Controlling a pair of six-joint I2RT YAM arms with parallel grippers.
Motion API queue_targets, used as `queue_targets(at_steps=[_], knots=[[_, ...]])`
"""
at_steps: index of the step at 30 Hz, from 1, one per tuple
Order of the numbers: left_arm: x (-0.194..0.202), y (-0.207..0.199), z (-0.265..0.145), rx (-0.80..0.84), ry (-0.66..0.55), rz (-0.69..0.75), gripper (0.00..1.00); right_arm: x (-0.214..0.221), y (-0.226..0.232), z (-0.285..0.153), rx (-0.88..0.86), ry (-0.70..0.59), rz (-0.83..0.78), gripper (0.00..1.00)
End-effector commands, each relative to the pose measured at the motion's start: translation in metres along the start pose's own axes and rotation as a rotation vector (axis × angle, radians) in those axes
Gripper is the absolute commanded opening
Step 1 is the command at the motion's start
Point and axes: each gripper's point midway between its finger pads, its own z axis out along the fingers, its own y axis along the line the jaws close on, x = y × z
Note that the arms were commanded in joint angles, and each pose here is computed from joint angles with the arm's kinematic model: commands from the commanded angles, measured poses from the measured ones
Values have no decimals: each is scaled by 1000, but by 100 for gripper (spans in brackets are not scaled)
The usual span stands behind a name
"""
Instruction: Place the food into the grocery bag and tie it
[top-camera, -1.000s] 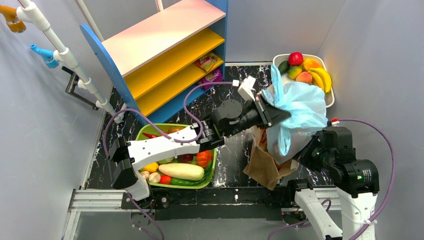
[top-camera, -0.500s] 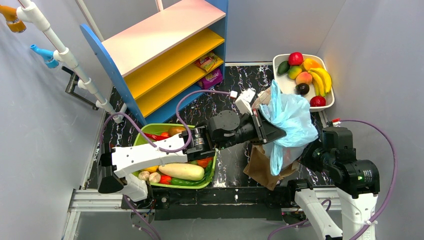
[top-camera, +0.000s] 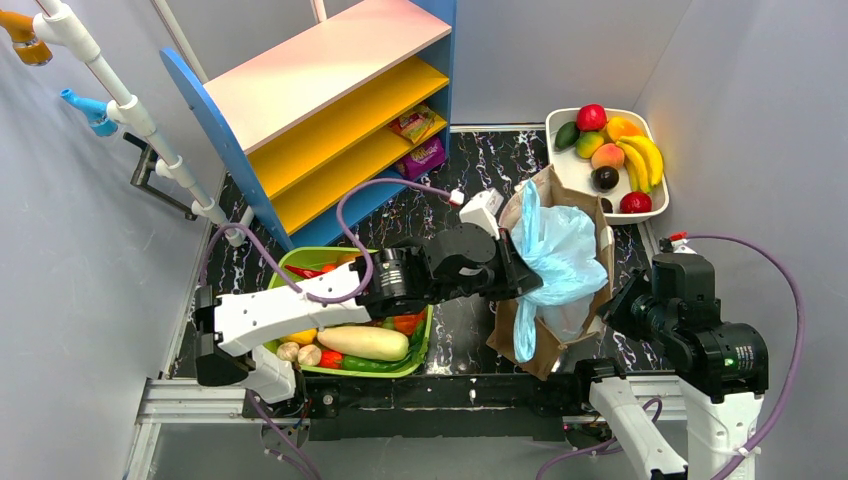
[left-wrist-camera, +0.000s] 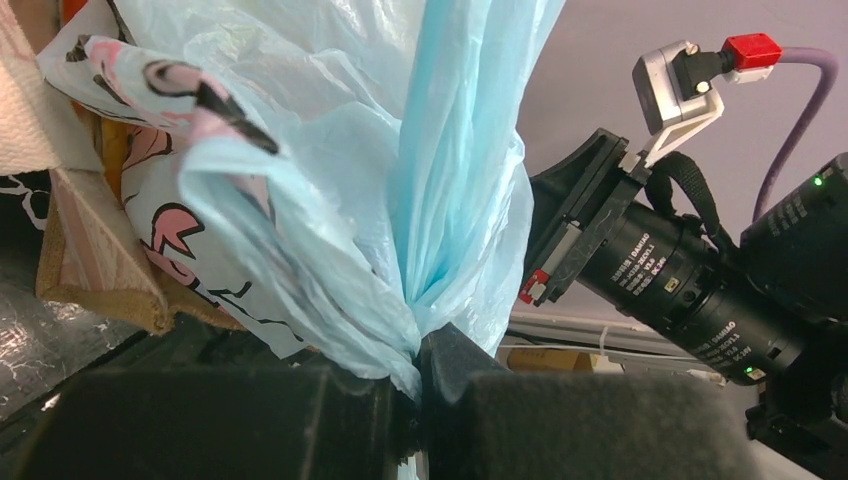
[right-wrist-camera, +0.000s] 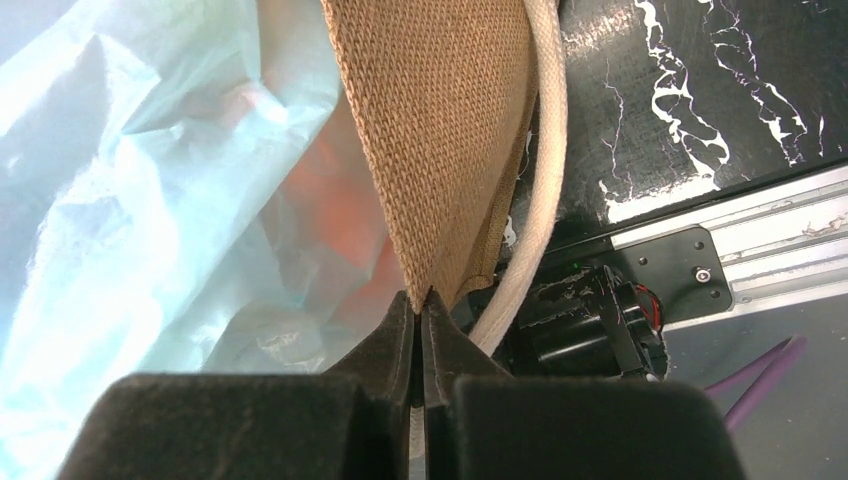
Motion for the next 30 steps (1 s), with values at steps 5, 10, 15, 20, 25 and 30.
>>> queue_targets(at_steps=[5,10,15,20,25,30], knots=[[9,-11,18,-45,83,73,0,2,7,-10,-67,-11,-33,1],[-1,-15,37,-43,89,106,0,14,4,-7,-80,13,-38,1],[-10,-1,64,-83,125,87,0,20,2,-9,-96,15,-49,1],[-11,8,88,-121,163,119,0,19,5,-15,-133,-11,-80,1],[-7,18,119,-140,196,128,0,27,14,-19,-205,12,-119,1],[8,26,143,-141,257,132,0,39,12,-14,-214,64,-141,1]])
